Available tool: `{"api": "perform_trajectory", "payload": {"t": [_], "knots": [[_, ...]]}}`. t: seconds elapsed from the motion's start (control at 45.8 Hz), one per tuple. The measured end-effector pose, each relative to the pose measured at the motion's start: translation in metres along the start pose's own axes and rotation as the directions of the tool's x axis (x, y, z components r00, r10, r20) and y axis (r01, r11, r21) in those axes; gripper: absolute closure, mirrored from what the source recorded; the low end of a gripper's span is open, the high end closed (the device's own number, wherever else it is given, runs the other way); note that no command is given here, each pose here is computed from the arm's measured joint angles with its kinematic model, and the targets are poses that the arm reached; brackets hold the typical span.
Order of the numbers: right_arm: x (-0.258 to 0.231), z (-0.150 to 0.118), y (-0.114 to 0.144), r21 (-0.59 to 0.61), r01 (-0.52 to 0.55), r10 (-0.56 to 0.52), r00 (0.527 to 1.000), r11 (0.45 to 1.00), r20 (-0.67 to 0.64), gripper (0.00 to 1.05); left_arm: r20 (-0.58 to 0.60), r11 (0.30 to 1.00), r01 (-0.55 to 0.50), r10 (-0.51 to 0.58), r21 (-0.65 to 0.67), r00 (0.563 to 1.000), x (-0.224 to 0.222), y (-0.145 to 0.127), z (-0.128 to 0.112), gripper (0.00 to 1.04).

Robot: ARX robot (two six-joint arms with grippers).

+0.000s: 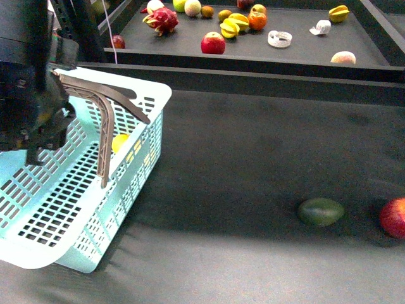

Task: Pick mango with right arm and hold basket with left

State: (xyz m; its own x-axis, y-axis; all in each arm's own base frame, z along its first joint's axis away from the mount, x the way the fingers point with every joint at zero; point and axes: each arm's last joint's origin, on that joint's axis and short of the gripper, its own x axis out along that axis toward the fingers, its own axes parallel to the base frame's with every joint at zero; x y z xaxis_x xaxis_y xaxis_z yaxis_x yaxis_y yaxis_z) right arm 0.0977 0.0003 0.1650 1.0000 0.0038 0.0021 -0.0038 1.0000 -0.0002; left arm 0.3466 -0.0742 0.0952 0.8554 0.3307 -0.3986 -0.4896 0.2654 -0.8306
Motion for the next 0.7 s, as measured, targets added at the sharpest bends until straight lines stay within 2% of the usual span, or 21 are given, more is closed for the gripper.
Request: {"api": "perform_trajectory", "payload": {"t": [0.066, 0.153, 0.175, 0.284, 0.35, 0.459, 0.59, 0.656, 0.678, 0.699], "knots": [[0.0, 0.0, 0.0, 0.0, 0.0, 0.0, 1.0, 1.0, 0.0, 0.08, 0.0, 1.0, 0.016, -0.016, 0.015, 1.0, -0.014, -0.002, 0.012, 0.27], [0.0, 0.0, 0.0, 0.0, 0.0, 0.0, 1.0, 1.0, 0.0, 0.08, 0.005, 0.997, 0.054, -0.055, 0.05, 0.998, -0.045, -0.002, 0.043, 0.06], [0.0, 0.0, 0.0, 0.0, 0.0, 0.0, 1.0, 1.0, 0.0, 0.08, 0.013, 0.997, 0.055, -0.056, 0.058, 0.998, -0.053, 0.001, 0.052, 0.05], [0.0, 0.0, 0.0, 0.0, 0.0, 0.0, 1.0, 1.0, 0.0, 0.08, 0.071, 0.992, 0.005, -0.014, 0.124, 0.997, -0.092, 0.027, 0.094, 0.06], [0.0, 0.0, 0.0, 0.0, 0.0, 0.0, 1.0, 1.0, 0.0, 0.08, 0.105, 0.984, -0.026, 0.007, 0.174, 0.994, -0.11, 0.037, 0.11, 0.06], [0.0, 0.0, 0.0, 0.0, 0.0, 0.0, 1.0, 1.0, 0.0, 0.08, 0.128, 0.97, -0.023, -0.008, 0.242, 0.992, -0.129, 0.041, 0.125, 0.06], [0.0, 0.0, 0.0, 0.0, 0.0, 0.0, 1.0, 1.0, 0.0, 0.08, 0.117, 0.956, 0.011, -0.047, 0.294, 0.992, -0.133, 0.038, 0.128, 0.07], [0.0, 0.0, 0.0, 0.0, 0.0, 0.0, 1.0, 1.0, 0.0, 0.08, -0.027, 0.889, 0.191, -0.198, 0.415, 0.98, -0.131, 0.045, 0.123, 0.17], [0.0, 0.0, 0.0, 0.0, 0.001, -0.001, 1.0, 1.0, 0.0, 0.08, -0.071, 0.837, 0.254, -0.251, 0.486, 0.965, -0.132, 0.048, 0.121, 0.2], [0.0, 0.0, 0.0, 0.0, 0.0, 0.0, 1.0, 1.0, 0.001, 0.08, -0.129, 0.754, 0.336, -0.321, 0.565, 0.938, -0.136, 0.052, 0.119, 0.26]]}}
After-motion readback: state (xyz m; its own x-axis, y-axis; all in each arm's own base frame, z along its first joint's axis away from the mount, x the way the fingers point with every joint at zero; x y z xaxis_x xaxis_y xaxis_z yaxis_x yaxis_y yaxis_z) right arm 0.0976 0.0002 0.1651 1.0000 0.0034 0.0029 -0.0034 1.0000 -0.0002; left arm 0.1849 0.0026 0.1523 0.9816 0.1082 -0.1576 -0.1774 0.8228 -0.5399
